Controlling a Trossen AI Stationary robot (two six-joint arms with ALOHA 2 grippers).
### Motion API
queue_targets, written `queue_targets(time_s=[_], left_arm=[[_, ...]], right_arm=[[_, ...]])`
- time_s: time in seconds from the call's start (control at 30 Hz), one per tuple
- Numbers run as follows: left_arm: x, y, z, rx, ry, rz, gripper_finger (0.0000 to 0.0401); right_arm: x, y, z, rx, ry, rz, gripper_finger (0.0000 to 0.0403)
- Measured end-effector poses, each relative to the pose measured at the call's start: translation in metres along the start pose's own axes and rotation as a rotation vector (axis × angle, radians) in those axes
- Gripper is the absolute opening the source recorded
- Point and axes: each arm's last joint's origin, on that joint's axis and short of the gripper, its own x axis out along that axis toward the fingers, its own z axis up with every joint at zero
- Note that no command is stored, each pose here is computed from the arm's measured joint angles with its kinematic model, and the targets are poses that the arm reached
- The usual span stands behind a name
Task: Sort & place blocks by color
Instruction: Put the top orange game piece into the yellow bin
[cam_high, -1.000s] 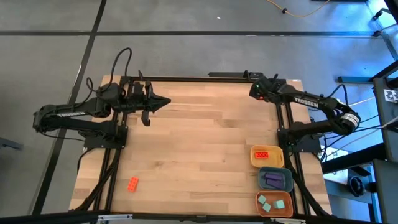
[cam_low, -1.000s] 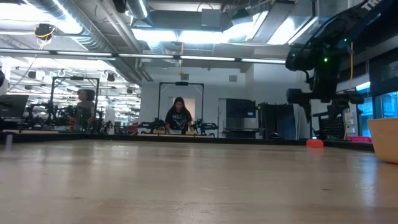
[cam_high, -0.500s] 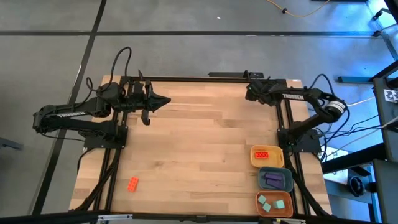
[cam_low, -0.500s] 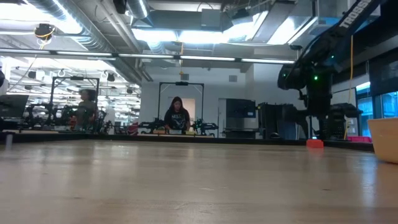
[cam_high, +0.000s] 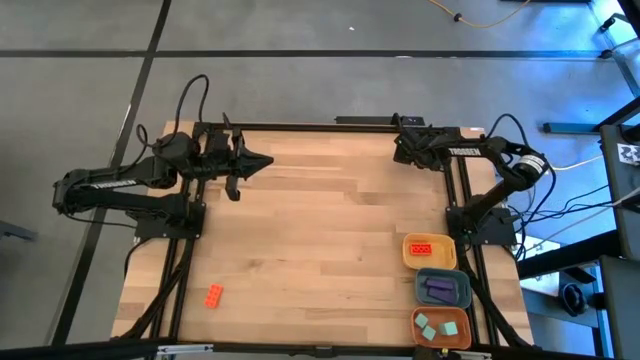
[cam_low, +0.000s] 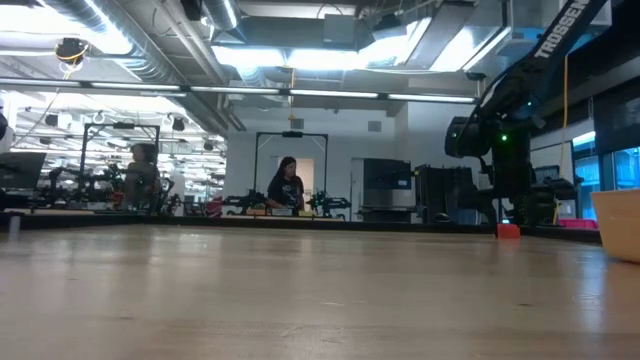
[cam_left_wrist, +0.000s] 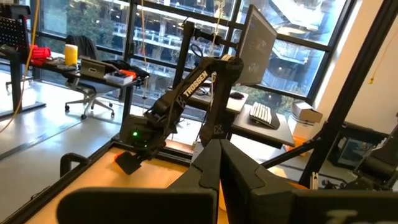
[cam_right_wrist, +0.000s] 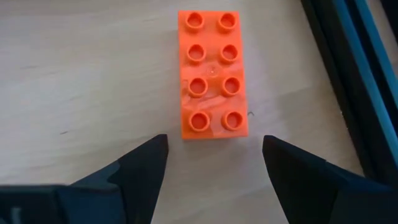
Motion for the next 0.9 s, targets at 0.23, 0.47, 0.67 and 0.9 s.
queue_targets(time_s=[0.23,0.47,0.67,0.9], left_arm=[[-0.0012,-0.0002,0.0006,0.000,-0.002,0.000,0.0000],[-0.0011,-0.0002,0.0005,0.000,-0.001,0.000,0.0000],[-0.0011,-0.0002,0.0005,0.000,-0.001,0.000,0.0000],[-0.0011,-0.0002,0.0005,0.000,-0.001,0.000,0.0000]], right_arm=[[0.0010,0.0001,0.0013,0.009,0.005,0.008,0.0266],[0.0042,-0.0008,0.0080,0.036,0.030,0.043,0.0243],[0.0042,-0.0007,0.0079,0.036,0.031,0.044,0.0228],[0.0042,-0.0004,0.0079,0.036,0.032,0.048,0.0175]])
